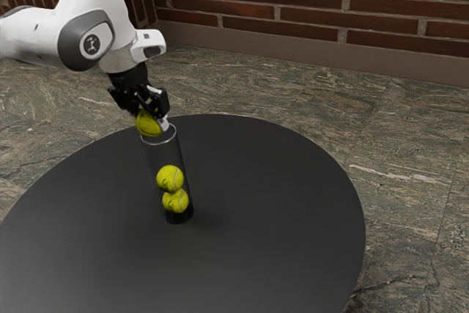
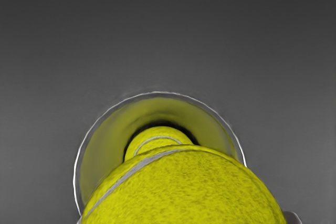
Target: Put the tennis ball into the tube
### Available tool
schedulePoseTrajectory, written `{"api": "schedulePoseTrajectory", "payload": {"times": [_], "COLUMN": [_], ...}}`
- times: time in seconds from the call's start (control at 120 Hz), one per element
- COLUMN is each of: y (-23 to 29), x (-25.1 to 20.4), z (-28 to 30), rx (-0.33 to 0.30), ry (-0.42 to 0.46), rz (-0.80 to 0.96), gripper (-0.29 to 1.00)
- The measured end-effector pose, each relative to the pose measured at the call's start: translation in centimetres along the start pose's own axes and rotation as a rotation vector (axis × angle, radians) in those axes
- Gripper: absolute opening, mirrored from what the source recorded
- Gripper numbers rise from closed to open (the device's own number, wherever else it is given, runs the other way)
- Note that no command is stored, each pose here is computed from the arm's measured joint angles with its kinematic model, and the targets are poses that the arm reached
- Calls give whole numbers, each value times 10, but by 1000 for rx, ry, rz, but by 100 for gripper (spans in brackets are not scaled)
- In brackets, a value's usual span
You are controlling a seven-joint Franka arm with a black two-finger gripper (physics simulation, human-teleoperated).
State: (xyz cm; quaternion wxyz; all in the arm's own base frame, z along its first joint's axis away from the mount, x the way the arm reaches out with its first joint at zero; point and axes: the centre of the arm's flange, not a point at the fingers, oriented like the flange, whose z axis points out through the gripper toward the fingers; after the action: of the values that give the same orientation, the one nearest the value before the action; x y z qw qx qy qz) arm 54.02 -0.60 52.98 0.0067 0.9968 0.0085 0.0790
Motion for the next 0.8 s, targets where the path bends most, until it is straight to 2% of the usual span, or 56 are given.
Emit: {"api": "schedulePoseTrajectory", "payload": {"times": [0.267, 0.383, 0.508, 0.733, 0.8], "y": [-6, -5, -1, -3, -3], "x": [15, 15, 14, 11, 11], "z": [2, 1, 0, -5, -24], "rx": [1, -8, -20, -19, -9], "ry": [-7, -11, -12, -16, 0], "rz": [-2, 3, 15, 29, 36], "gripper": [16, 36, 51, 64, 65]}}
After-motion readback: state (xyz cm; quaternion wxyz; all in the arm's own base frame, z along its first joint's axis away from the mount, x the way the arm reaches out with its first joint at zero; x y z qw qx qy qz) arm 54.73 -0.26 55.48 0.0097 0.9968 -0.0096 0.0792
